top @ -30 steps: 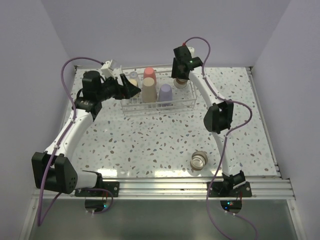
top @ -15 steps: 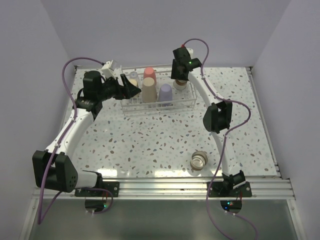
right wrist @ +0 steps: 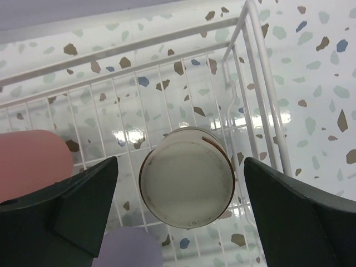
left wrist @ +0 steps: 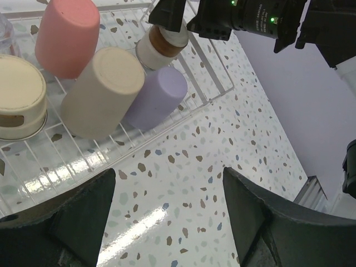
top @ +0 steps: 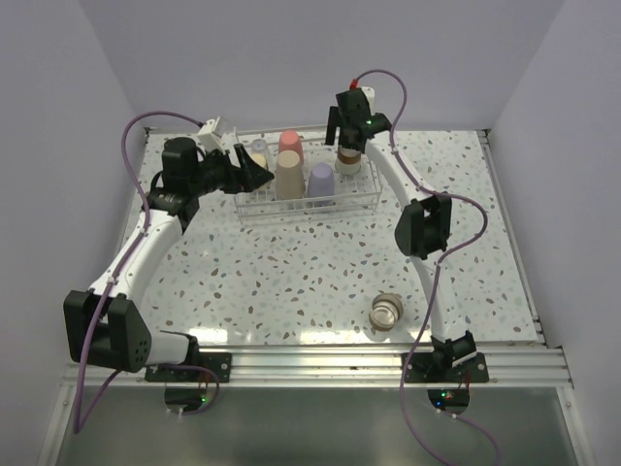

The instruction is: Load the cups into the dish rack

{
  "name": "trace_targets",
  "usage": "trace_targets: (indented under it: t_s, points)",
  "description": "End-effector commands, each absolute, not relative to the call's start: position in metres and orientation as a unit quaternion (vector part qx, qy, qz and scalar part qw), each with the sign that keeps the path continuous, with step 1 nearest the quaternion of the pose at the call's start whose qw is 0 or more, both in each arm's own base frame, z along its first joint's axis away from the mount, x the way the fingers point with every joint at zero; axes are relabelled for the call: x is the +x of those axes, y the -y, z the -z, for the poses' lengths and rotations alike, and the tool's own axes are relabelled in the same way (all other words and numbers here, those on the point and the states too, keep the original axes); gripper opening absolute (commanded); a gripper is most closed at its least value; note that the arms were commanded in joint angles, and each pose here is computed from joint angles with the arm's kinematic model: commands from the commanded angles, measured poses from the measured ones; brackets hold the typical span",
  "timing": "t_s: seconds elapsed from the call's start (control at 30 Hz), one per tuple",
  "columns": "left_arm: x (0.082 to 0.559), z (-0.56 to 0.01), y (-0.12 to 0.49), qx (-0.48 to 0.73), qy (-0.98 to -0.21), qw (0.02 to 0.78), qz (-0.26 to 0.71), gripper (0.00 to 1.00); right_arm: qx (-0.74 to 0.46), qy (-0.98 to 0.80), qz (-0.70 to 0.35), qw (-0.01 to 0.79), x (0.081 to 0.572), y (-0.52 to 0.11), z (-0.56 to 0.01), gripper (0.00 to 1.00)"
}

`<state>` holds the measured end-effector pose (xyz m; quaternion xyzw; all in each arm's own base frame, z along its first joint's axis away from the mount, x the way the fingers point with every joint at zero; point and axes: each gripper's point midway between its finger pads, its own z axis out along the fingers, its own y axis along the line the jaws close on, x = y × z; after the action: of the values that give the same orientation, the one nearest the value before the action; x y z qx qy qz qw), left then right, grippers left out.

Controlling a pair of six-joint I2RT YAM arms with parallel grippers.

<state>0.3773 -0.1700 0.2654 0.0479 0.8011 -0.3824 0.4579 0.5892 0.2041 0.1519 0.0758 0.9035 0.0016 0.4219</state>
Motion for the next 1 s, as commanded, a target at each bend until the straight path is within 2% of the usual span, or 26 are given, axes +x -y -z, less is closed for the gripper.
trace_targets:
  t_s: [0.0,0.17,0.33,0.47,0.5,0.53,0.6,0.67,0.73,0.77,0.83,0.97]
  points:
    - [0.383,-0.285,0.17,0.068,-0.782,0.485,0.385,0.81,0.1,-0.841,-0.056,0.529,0.596,-0.206,-0.266,0.98]
    - [0.382,-0.291,0.172,0.075,-0.781,0.487,0.383,0.81,0.112,-0.804,-0.074,0.579,0.584,-0.196,-0.331,0.98]
    - [0.38,-0.303,0.176,0.097,-0.776,0.501,0.371,0.8,0.113,-0.801,-0.062,0.585,0.56,-0.181,-0.352,0.98]
    - [0.377,-0.3,0.201,0.147,-0.8,0.494,0.308,0.82,0.117,-0.797,-0.054,0.591,0.531,-0.164,-0.369,0.98]
    - [0.368,-0.294,0.215,0.166,-0.807,0.477,0.306,0.82,0.116,-0.803,-0.043,0.583,0.525,-0.159,-0.36,0.98]
    - [0.368,-0.295,0.221,0.176,-0.807,0.475,0.304,0.82,0.122,-0.791,-0.05,0.598,0.512,-0.153,-0.381,0.98]
    - [0.358,-0.29,0.237,0.192,-0.807,0.461,0.314,0.82,0.126,-0.795,-0.04,0.593,0.499,-0.144,-0.374,0.98]
    - [0.35,-0.279,0.245,0.203,-0.817,0.443,0.309,0.82,0.142,-0.78,-0.046,0.608,0.48,-0.126,-0.396,0.98]
    - [0.337,-0.265,0.261,0.228,-0.824,0.421,0.304,0.81,0.147,-0.79,-0.04,0.594,0.467,-0.11,-0.385,0.98]
    - [0.331,-0.258,0.267,0.239,-0.827,0.41,0.302,0.81,0.152,-0.781,-0.046,0.603,0.451,-0.102,-0.399,0.98]
    - [0.31,-0.237,0.285,0.275,-0.835,0.374,0.296,0.8,0.153,-0.796,-0.026,0.586,0.435,-0.088,-0.376,0.98]
    - [0.269,-0.201,0.314,0.331,-0.844,0.312,0.284,0.79,0.166,-0.79,-0.021,0.59,0.38,-0.061,-0.374,0.98]
